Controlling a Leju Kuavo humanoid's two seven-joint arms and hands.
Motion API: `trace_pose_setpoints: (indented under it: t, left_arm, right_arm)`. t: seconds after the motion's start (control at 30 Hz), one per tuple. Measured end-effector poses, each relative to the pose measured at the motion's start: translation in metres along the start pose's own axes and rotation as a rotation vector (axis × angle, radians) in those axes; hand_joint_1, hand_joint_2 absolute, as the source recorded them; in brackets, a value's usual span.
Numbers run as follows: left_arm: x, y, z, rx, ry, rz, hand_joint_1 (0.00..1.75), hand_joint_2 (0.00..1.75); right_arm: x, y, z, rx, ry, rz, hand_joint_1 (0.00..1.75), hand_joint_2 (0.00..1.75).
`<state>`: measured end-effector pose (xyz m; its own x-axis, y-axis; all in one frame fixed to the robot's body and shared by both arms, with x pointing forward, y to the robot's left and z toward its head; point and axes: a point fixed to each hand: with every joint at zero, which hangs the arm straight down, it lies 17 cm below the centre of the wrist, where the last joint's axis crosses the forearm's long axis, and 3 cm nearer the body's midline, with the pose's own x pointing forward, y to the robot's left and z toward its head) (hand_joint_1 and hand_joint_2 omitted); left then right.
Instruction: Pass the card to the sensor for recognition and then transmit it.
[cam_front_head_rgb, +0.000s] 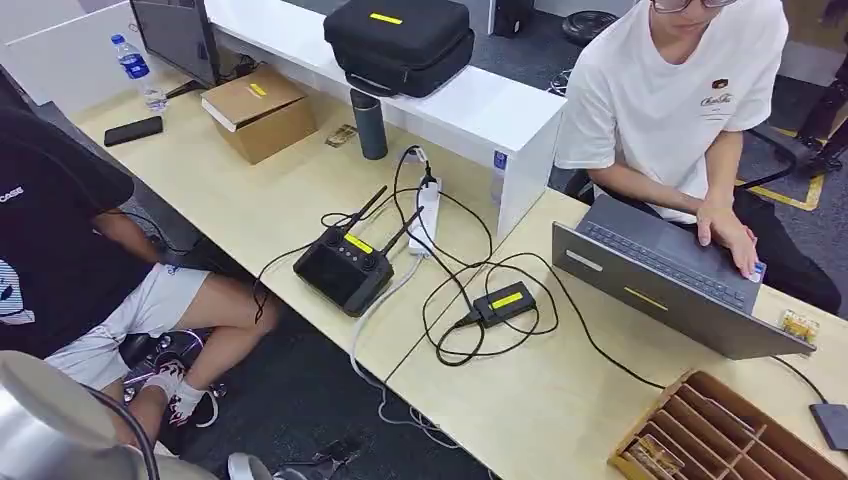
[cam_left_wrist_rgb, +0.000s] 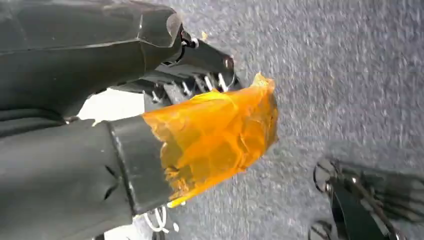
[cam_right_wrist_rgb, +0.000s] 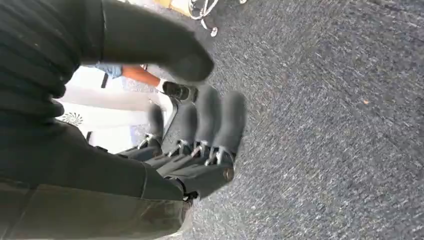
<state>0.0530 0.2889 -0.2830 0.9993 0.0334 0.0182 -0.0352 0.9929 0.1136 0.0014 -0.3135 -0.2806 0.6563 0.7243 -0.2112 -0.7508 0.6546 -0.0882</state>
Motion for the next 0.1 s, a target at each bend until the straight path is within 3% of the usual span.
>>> trace_pose_setpoints:
  t: [0.1]
  left_arm:
    - [-0.009, 0.025, -0.002, 0.118, 0.058, -0.004, 0.00, 0.00]
  right_arm:
    - [-0.004, -0.014, -0.002, -0.067, 0.020, -0.027, 0.00, 1.75]
